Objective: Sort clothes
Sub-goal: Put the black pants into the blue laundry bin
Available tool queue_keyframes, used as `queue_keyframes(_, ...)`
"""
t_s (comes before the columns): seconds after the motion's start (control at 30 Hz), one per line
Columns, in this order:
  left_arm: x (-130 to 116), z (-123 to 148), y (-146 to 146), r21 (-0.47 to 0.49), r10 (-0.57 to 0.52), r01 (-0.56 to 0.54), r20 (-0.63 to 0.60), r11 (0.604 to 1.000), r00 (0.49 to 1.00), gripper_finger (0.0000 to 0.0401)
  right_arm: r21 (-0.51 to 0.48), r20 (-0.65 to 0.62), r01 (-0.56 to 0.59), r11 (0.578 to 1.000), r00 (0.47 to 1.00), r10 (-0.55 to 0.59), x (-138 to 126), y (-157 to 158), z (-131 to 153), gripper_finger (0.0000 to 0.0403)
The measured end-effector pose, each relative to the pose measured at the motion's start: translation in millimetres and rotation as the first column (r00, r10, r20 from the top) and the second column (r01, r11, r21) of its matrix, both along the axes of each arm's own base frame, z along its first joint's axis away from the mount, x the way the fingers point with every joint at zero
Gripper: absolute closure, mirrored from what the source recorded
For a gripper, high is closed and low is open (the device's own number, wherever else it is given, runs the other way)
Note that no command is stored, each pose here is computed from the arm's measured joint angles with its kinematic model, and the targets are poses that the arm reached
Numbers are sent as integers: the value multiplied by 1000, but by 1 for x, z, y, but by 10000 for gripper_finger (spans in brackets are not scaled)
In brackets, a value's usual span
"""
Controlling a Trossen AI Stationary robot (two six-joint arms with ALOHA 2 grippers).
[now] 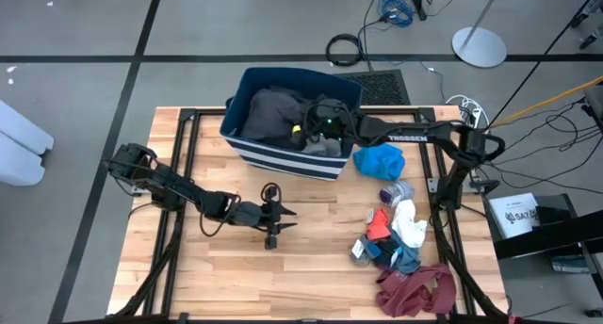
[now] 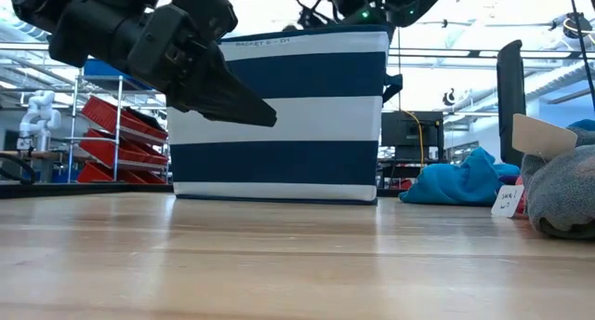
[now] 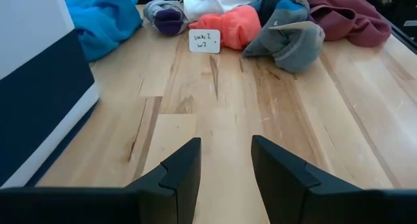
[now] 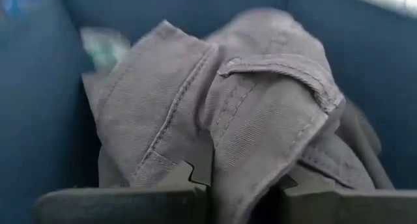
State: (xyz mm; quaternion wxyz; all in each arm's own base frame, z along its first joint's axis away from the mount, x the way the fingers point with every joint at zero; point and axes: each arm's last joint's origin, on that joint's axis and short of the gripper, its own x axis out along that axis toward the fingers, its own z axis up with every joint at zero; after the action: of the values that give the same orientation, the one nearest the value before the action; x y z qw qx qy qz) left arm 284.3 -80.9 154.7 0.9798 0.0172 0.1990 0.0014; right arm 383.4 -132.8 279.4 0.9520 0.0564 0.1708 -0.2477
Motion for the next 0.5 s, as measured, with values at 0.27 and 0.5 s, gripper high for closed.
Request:
queue_keyframes(0.27,0,0,0,2,-1,1,-3,1000,1000,256,5,-278,-48,999,959,47,-24,2,-5,356)
queue_keyframes(0.5,0,0,1,18,-3,3,-1,1000,1000,256,25,-288,-8,1000,958,15,-37,-6,3,340)
